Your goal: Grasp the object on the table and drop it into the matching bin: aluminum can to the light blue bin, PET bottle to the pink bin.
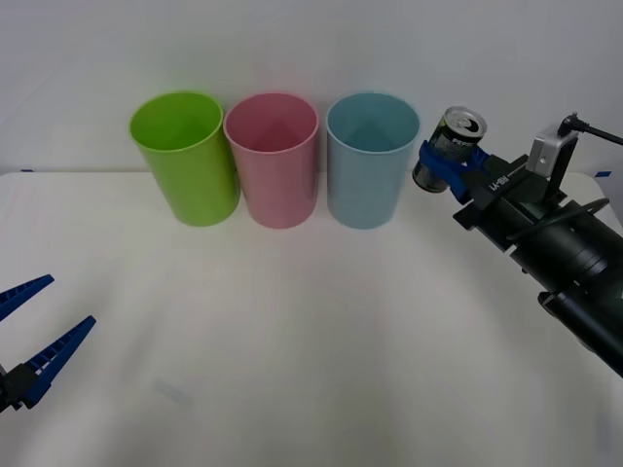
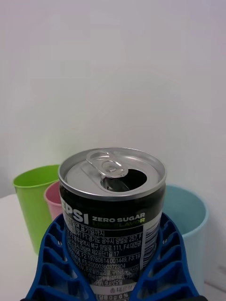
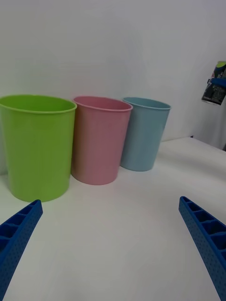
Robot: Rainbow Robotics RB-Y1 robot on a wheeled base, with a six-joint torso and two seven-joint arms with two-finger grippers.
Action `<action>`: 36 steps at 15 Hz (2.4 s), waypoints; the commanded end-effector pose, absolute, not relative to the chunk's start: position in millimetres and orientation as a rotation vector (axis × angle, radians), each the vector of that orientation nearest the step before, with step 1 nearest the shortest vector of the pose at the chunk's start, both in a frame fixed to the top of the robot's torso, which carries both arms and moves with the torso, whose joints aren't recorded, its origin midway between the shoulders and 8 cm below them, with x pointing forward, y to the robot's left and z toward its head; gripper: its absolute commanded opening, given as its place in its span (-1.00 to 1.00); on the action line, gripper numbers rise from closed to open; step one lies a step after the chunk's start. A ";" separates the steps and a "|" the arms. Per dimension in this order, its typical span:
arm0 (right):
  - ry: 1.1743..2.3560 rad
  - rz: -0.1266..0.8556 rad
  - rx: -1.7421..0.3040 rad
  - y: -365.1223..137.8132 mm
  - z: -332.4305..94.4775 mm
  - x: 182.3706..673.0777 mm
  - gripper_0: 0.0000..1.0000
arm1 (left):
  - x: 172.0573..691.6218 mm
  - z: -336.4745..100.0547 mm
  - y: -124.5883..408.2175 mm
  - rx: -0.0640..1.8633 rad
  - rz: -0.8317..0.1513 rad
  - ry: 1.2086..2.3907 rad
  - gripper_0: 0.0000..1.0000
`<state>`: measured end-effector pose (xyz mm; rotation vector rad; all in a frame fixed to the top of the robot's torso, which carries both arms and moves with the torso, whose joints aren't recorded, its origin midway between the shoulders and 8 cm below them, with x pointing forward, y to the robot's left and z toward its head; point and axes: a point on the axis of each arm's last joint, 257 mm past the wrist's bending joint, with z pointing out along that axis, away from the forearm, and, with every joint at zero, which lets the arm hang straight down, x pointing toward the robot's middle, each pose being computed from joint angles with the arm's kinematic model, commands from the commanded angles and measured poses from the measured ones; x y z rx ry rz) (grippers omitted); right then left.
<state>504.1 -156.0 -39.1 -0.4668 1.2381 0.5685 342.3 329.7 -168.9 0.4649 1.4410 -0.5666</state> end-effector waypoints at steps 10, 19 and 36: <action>1.242 0.450 -0.424 -117.3 -6.2 625.0 -1.00 | 342.3 -168.9 329.7 0.465 -0.567 1.441 1.00; 1.291 0.424 -0.381 -92.3 -10.1 664.7 -1.00 | 342.3 -168.9 329.7 0.465 -0.567 1.441 1.00; 1.269 0.439 -0.468 -116.5 -27.5 629.2 1.00 | 342.3 -168.9 329.7 0.465 -0.567 1.441 1.00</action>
